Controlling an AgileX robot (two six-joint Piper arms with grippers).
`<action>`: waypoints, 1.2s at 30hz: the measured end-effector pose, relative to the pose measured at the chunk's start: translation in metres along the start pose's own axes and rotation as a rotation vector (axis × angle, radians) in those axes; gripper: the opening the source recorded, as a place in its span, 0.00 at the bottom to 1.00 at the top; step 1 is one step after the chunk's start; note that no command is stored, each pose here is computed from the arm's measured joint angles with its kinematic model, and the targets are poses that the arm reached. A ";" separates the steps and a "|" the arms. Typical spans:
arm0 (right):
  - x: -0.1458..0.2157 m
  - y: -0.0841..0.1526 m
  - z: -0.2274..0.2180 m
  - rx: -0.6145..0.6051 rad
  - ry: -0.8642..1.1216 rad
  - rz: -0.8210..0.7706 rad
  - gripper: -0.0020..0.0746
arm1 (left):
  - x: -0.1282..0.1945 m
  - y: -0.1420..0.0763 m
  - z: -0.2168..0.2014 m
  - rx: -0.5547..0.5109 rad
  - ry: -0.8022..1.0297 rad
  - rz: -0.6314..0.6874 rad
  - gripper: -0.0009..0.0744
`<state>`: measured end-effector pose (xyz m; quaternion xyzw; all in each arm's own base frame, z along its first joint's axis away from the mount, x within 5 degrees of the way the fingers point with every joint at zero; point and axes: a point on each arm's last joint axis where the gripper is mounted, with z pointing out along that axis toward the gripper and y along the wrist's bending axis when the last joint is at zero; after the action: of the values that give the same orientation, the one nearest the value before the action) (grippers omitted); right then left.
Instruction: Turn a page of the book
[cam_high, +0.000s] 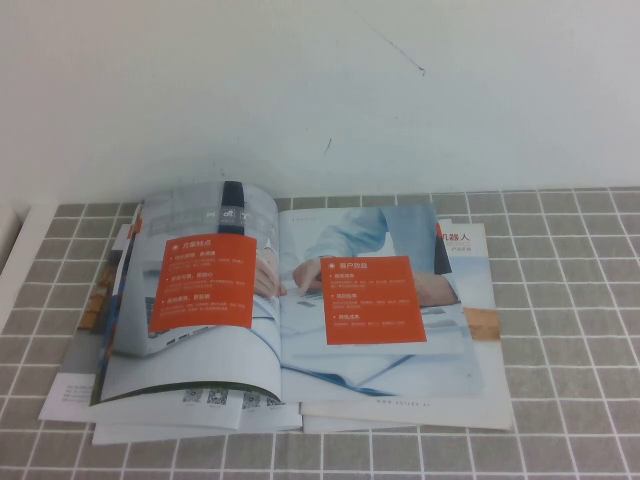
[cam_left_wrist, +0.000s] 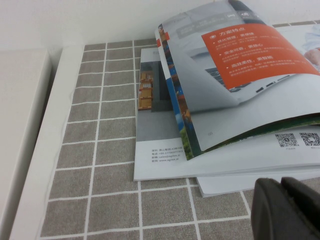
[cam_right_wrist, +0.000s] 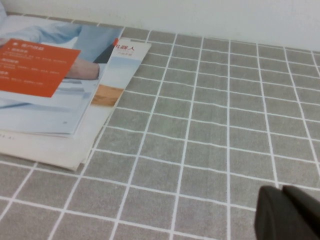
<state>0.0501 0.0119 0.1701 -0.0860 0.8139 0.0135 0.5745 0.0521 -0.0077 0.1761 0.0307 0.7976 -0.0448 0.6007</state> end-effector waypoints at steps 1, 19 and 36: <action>0.000 0.000 0.000 -0.002 -0.001 0.004 0.02 | 0.000 0.000 0.000 0.000 0.000 0.000 0.01; -0.005 -0.001 0.001 0.015 -0.085 0.064 0.02 | -0.004 0.001 0.000 -0.006 -0.062 -0.004 0.01; -0.041 -0.022 -0.013 0.230 -0.524 0.106 0.02 | -0.056 0.011 -0.020 -0.072 -0.694 -0.171 0.01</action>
<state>0.0549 -0.0063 0.2148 0.0285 0.6373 -0.0271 0.7697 0.0492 0.0059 0.2348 -0.0741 0.5467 -0.0745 0.8307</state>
